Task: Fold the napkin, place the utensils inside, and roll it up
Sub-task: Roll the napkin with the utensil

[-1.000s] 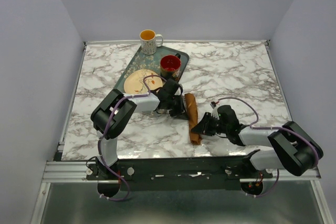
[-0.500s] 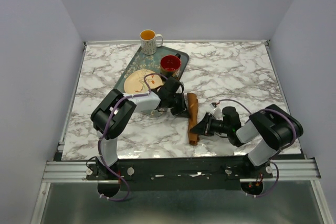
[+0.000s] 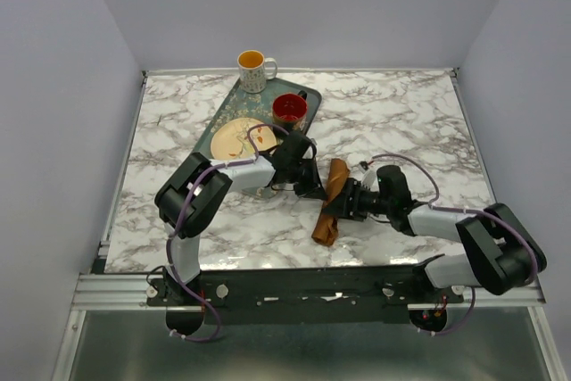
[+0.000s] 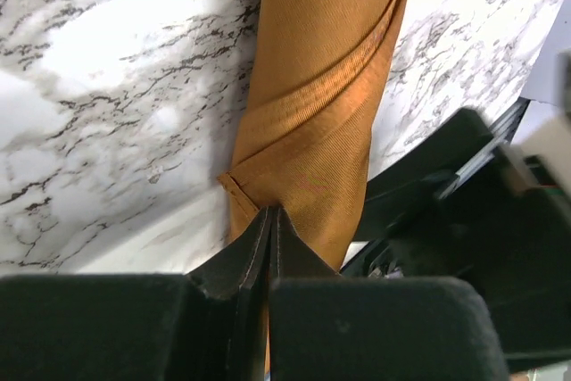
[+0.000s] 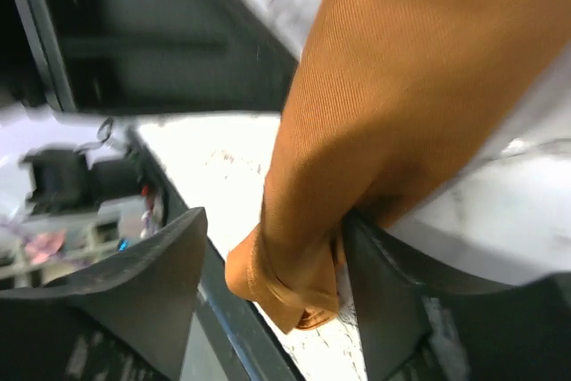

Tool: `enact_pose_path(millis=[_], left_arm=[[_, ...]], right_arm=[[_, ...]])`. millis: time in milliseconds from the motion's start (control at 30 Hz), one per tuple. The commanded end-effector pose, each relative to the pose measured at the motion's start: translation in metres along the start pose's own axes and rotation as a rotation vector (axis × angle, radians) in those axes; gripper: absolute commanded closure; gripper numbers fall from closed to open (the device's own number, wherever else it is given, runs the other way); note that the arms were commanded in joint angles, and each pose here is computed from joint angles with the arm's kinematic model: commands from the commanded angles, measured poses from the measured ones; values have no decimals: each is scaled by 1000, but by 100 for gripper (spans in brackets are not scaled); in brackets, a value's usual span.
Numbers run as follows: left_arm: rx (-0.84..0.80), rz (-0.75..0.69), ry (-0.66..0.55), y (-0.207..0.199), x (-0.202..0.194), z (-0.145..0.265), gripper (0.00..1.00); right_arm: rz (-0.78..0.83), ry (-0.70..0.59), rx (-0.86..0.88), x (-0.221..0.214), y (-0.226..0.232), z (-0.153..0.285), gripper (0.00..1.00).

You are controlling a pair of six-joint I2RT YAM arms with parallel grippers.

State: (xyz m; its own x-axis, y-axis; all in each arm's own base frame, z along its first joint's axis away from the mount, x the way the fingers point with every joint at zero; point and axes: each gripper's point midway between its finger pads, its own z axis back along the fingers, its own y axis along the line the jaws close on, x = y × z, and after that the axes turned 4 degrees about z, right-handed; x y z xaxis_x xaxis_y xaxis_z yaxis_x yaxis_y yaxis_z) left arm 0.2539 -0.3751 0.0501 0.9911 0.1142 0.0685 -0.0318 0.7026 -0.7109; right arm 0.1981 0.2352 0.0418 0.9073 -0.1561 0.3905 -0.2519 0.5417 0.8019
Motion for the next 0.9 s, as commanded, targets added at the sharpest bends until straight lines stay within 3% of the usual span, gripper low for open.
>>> enact_pose_path(millis=[0, 367, 867], left_arm=[[-18, -32, -23, -7, -1, 10, 91], [20, -47, -35, 12, 5, 8, 91], [60, -64, -53, 29, 22, 14, 90]], right_arm=[[-4, 86, -281, -4, -30, 19, 27], [-11, 18, -384, 27, -9, 39, 27], [-8, 39, -453, 38, -6, 20, 27]])
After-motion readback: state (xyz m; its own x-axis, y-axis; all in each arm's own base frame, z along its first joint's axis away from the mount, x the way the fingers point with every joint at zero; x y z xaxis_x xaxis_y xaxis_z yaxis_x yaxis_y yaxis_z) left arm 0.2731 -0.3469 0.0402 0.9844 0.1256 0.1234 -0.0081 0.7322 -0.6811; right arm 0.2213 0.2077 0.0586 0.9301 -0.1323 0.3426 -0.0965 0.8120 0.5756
